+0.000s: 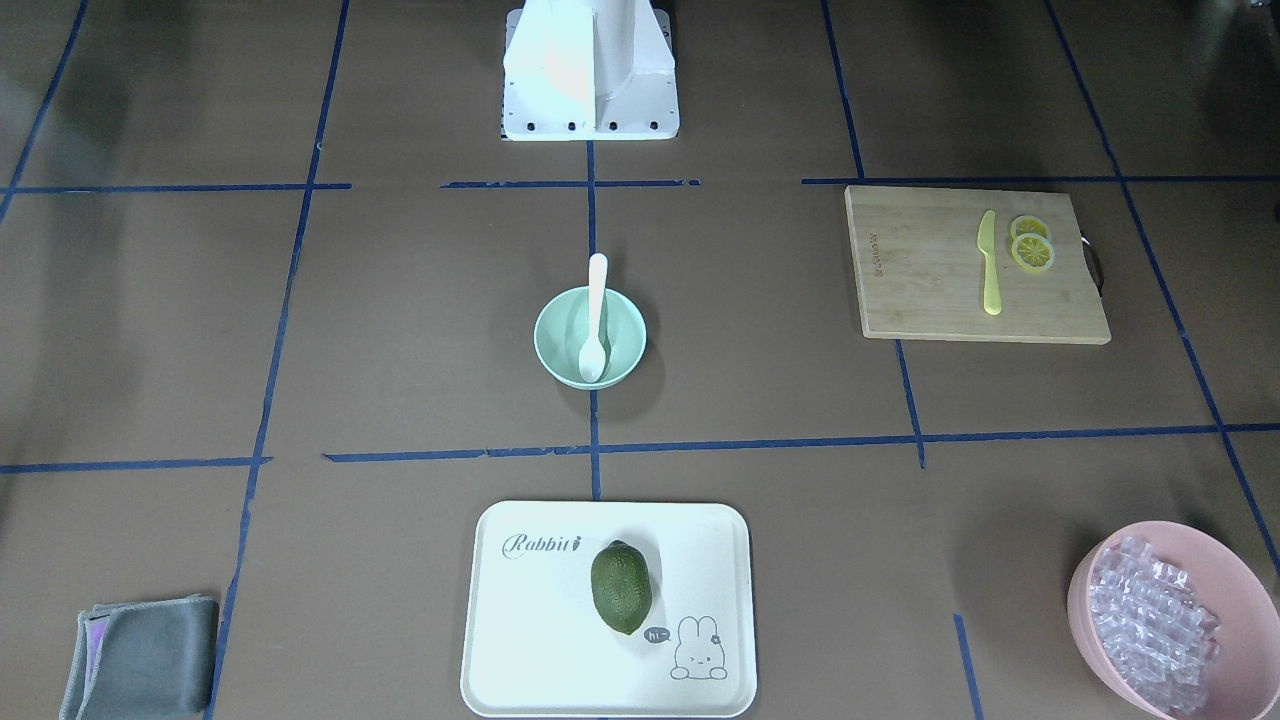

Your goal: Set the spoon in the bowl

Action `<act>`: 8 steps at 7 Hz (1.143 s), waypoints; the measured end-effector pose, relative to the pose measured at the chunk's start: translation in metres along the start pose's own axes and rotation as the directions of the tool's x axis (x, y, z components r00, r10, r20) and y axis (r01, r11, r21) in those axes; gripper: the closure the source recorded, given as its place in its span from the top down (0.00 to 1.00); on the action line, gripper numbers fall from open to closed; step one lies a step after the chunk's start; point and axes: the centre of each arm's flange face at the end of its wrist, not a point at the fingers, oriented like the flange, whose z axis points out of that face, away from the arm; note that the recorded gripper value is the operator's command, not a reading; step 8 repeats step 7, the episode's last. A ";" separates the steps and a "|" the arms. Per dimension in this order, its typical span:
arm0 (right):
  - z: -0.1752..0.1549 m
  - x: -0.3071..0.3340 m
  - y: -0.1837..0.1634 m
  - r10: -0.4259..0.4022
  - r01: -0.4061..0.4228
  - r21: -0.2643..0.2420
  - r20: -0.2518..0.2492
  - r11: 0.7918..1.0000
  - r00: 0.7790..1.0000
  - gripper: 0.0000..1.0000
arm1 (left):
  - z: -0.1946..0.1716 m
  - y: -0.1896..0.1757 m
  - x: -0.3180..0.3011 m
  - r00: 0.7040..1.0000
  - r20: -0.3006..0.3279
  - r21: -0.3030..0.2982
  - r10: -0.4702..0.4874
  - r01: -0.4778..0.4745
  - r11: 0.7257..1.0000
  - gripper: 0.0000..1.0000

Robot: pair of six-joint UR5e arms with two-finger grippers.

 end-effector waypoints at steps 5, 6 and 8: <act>0.011 0.012 -0.003 -0.050 0.050 -0.024 -0.004 0.998 0.999 1.00 | 0.000 -0.006 0.001 1.000 0.004 -0.002 0.000 0.000 1.000 1.00; 0.014 0.015 -0.003 -0.061 0.061 -0.029 -0.004 0.998 0.998 1.00 | -0.001 -0.006 0.001 1.000 0.006 -0.003 0.000 0.000 1.000 1.00; 0.016 0.017 -0.003 -0.064 0.064 -0.033 -0.005 0.997 0.998 1.00 | -0.001 -0.006 0.000 1.000 0.008 -0.003 0.000 0.000 1.000 1.00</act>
